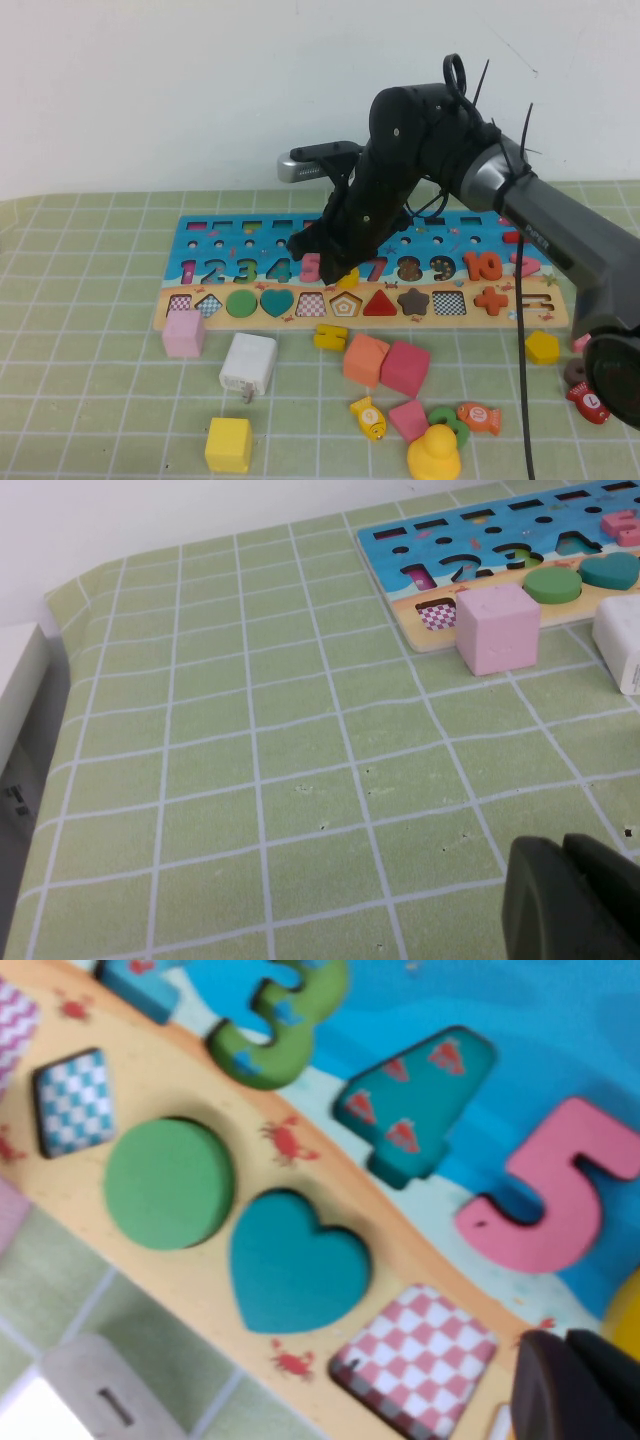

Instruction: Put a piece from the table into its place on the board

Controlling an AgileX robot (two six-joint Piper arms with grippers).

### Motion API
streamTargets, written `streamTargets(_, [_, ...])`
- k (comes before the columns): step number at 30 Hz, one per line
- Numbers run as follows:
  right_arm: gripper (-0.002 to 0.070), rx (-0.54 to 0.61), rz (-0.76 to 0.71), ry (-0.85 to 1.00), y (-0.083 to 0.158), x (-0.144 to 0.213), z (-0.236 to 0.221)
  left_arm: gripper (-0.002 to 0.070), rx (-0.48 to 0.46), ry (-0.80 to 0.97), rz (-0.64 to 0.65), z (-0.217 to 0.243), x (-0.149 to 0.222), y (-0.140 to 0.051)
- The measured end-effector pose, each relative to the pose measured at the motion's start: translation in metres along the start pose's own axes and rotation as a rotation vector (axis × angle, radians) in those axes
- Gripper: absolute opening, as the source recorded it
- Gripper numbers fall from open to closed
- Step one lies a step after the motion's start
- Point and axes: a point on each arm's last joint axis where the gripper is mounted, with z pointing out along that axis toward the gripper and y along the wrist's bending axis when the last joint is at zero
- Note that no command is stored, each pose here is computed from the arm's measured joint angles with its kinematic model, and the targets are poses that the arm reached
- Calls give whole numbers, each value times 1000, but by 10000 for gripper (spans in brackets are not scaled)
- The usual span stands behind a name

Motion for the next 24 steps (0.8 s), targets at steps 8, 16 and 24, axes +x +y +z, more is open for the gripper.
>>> streamTargets(8, [-1, 18, -2, 15, -4, 2, 7, -2, 0, 0, 0, 0, 0, 0])
streamTargets(16, [-1, 70, 22, 23, -10, 2, 10, -2, 0, 0, 0, 0, 0, 0])
streamTargets(24, [-1, 58, 25, 3, -9, 1, 11, -2, 0, 0, 0, 0, 0, 0])
